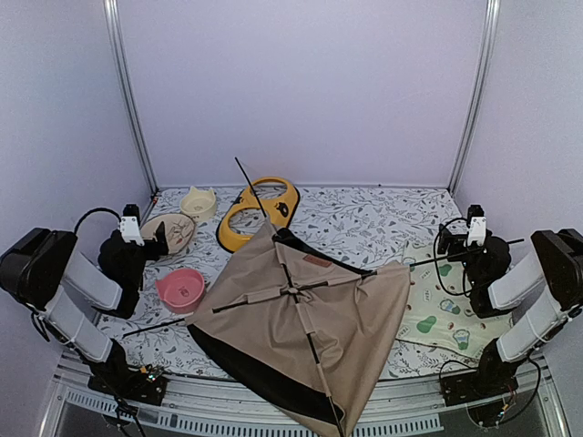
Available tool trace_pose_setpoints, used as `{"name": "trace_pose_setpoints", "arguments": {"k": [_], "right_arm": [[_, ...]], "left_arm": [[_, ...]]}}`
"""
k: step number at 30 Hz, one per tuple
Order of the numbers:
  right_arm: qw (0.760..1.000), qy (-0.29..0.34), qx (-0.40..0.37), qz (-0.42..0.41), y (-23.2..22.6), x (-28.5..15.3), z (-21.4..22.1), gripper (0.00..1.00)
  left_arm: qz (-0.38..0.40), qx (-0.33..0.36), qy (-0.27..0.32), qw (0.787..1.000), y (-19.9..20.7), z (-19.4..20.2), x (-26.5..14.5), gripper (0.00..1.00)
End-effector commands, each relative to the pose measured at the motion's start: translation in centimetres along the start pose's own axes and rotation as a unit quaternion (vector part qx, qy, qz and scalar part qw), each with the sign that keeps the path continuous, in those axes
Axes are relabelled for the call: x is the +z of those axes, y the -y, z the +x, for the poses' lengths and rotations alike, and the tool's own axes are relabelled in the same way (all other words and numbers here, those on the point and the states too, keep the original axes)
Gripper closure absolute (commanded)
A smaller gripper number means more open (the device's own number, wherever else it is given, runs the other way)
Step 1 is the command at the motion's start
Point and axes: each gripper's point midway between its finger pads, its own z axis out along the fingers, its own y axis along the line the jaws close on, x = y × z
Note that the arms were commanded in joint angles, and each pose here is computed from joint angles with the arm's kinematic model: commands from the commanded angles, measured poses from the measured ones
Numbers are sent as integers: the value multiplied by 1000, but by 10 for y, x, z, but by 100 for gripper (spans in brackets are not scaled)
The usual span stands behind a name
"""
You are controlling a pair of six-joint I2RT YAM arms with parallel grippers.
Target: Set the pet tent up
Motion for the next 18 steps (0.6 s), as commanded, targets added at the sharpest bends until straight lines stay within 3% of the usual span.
{"name": "trace_pose_setpoints", "arguments": {"k": [1, 7, 13, 18], "right_arm": [[1000, 12, 7, 0, 1, 3, -8, 1], [1000, 12, 7, 5, 2, 3, -8, 1], [994, 16, 55, 98, 35, -5, -8, 1], [993, 48, 54, 88, 32, -19, -18, 1]], "left_arm": [[-3, -3, 4, 1000, -3, -3, 5, 1], [-5, -4, 4, 1000, -4, -3, 3, 1], [-4, 14, -4, 1000, 3, -32, 4, 1], [48, -88, -46, 994, 17, -88, -1, 1]]}}
